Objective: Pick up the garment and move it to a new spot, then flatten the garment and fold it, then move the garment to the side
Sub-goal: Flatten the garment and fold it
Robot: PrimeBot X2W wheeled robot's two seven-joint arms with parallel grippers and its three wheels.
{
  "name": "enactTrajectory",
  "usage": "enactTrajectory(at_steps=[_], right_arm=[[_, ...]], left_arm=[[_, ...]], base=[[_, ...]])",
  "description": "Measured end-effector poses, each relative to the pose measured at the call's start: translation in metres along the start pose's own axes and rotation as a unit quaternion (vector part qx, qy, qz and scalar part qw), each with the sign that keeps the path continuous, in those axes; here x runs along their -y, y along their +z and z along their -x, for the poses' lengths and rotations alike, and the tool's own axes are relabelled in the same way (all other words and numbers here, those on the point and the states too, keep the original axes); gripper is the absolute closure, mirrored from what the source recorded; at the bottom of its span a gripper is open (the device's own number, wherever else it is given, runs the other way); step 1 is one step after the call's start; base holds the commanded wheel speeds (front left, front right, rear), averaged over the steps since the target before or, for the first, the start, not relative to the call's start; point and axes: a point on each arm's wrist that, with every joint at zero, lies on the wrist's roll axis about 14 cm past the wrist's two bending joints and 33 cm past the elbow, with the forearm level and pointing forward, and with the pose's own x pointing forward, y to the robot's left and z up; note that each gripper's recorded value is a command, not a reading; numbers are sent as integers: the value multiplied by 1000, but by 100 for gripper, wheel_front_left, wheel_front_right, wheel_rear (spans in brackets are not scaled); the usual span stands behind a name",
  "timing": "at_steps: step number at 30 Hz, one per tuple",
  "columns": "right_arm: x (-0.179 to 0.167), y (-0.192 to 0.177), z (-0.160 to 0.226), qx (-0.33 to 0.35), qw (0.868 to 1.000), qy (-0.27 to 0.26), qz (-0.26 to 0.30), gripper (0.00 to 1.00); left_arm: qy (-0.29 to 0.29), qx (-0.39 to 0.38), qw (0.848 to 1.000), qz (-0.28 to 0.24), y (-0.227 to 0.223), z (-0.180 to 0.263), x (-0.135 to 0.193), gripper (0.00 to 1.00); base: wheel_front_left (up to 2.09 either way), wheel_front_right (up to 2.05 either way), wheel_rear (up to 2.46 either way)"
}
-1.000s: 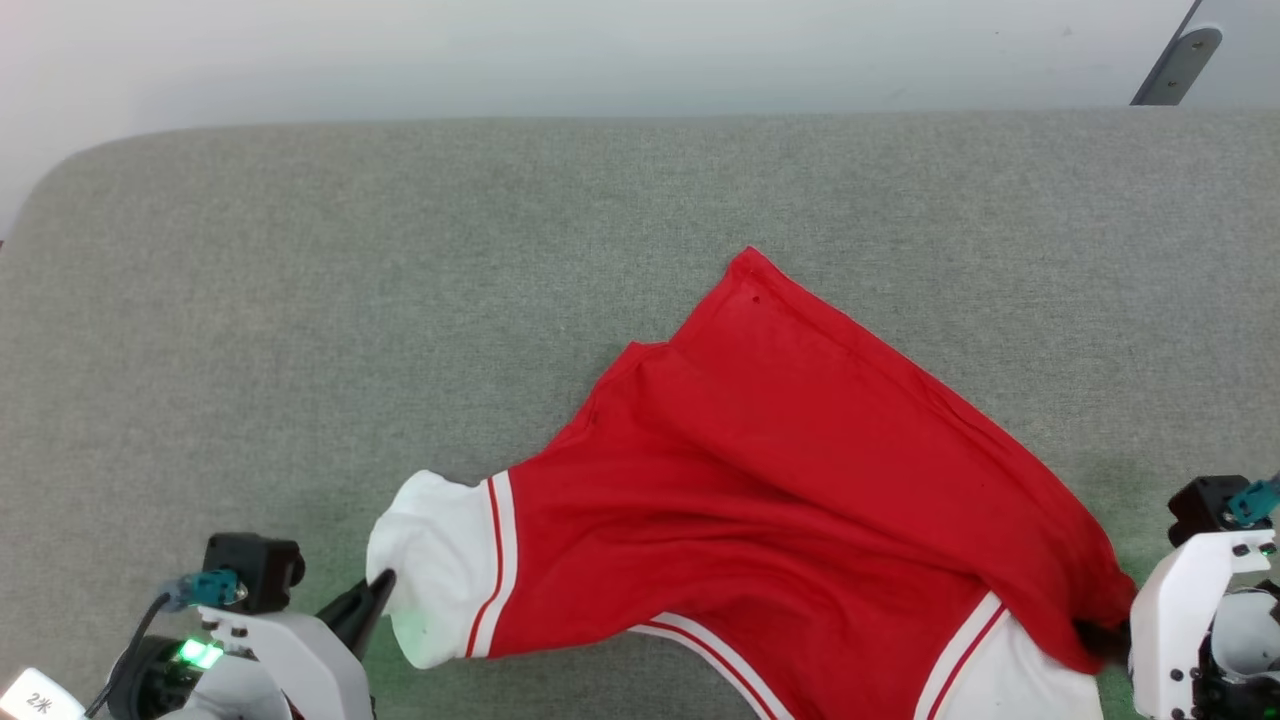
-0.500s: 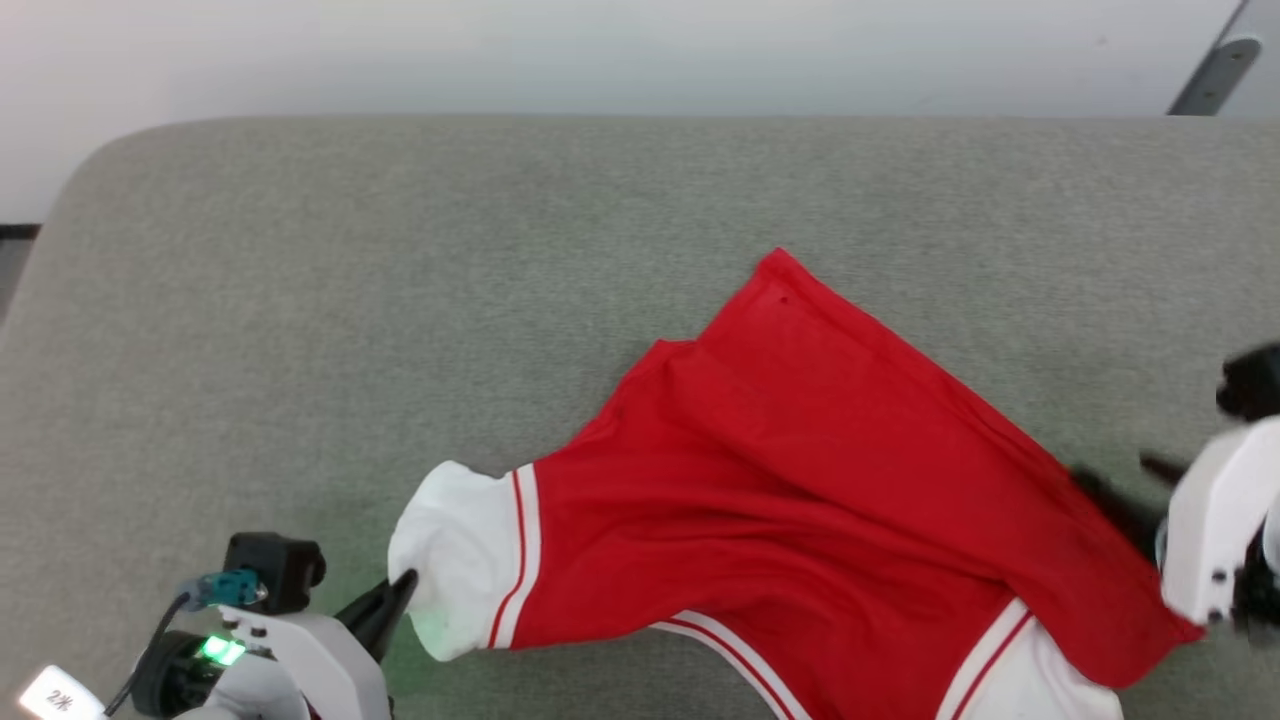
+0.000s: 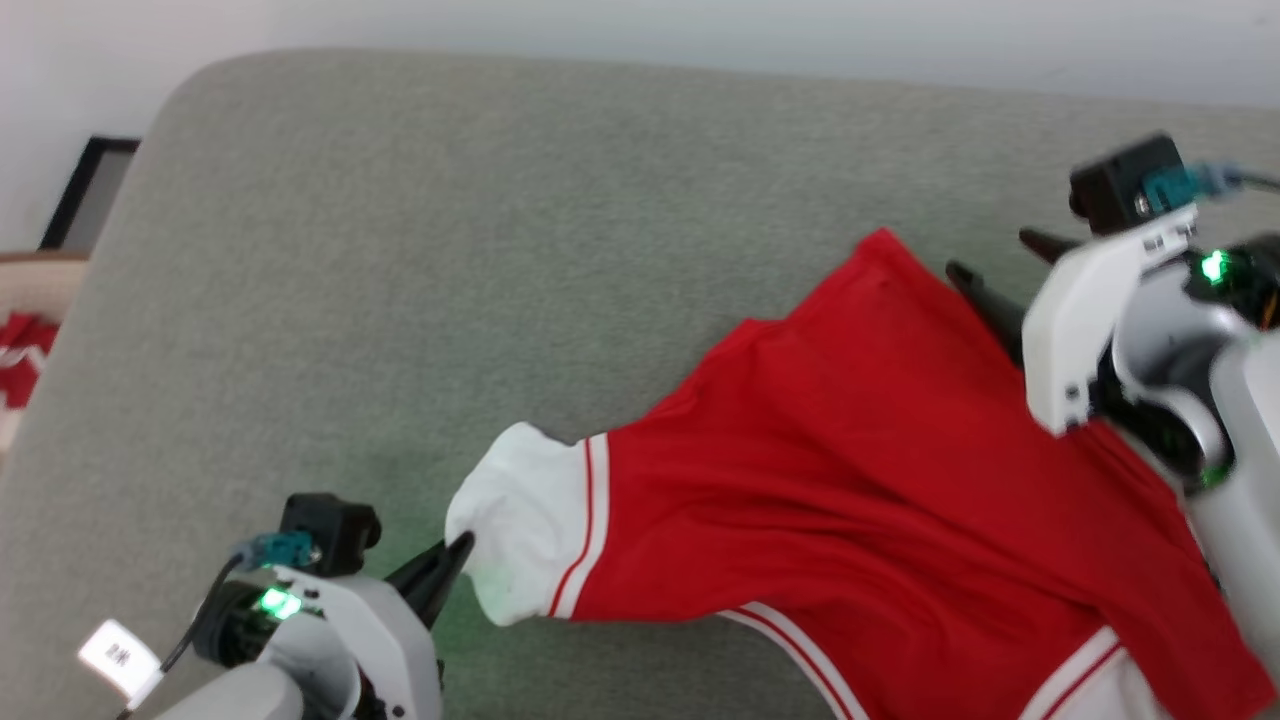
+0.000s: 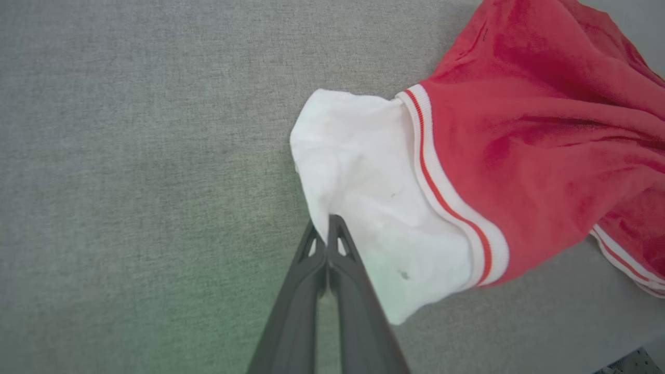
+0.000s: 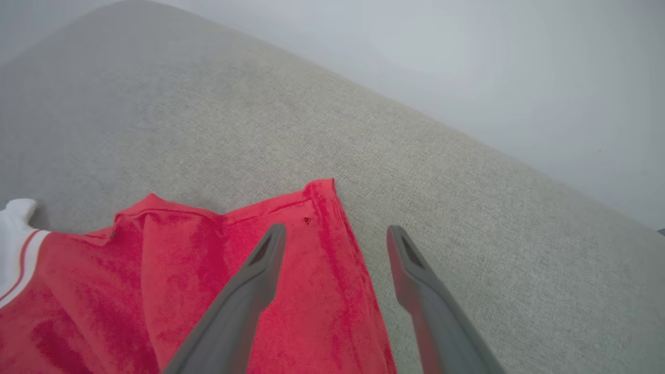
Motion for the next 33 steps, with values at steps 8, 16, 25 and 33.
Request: enactTrajectory(at_steps=[8, 16, 25, 33], right_arm=[[-1, -19, -64, -93, 995, 20, 12, 0], [-7, -56, -98, -219, 975, 36, 18, 36], [-3, -69, -107, -288, 957, 35, 13, 100], [15, -39, -90, -233, 972, 10, 5, 100]], left_arm=[[6, -4, 1000, 14, -6, -6, -5, 100], [18, -14, 999, 27, -17, -9, -13, 100], [34, -30, 998, 35, -28, -8, -26, 100], [46, -11, 999, 6, 29, -5, -48, 100]], base=[[0, 0, 0], [0, 0, 0], [0, 0, 0], [0, 0, 0]])
